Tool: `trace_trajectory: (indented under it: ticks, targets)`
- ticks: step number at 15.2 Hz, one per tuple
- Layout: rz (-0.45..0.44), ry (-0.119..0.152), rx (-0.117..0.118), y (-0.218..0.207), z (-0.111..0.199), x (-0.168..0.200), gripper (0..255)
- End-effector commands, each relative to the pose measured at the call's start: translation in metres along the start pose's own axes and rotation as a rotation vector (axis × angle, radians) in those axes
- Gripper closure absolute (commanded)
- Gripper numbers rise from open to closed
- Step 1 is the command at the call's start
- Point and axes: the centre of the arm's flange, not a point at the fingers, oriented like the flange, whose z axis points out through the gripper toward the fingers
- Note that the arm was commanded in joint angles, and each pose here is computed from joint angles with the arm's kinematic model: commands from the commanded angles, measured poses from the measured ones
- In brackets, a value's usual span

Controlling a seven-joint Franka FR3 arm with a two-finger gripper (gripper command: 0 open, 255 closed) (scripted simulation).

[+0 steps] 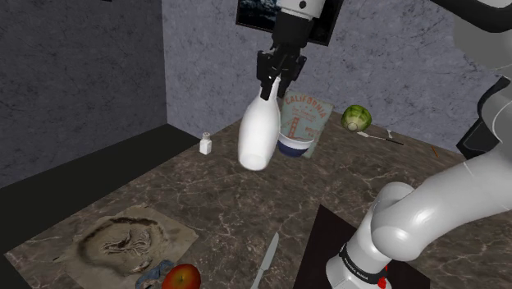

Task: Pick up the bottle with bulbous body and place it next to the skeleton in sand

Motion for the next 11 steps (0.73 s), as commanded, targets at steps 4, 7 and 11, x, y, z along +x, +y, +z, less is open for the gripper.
trace_trajectory:
  ticks: [4, 7, 11]
  targets:
    - [0.001, 0.002, 0.001, -0.051, 0.039, 0.006, 255]
    - [0.001, 0.002, 0.001, -0.065, 0.060, 0.007, 255]
    - [0.001, 0.002, 0.001, -0.065, 0.082, 0.006, 255]
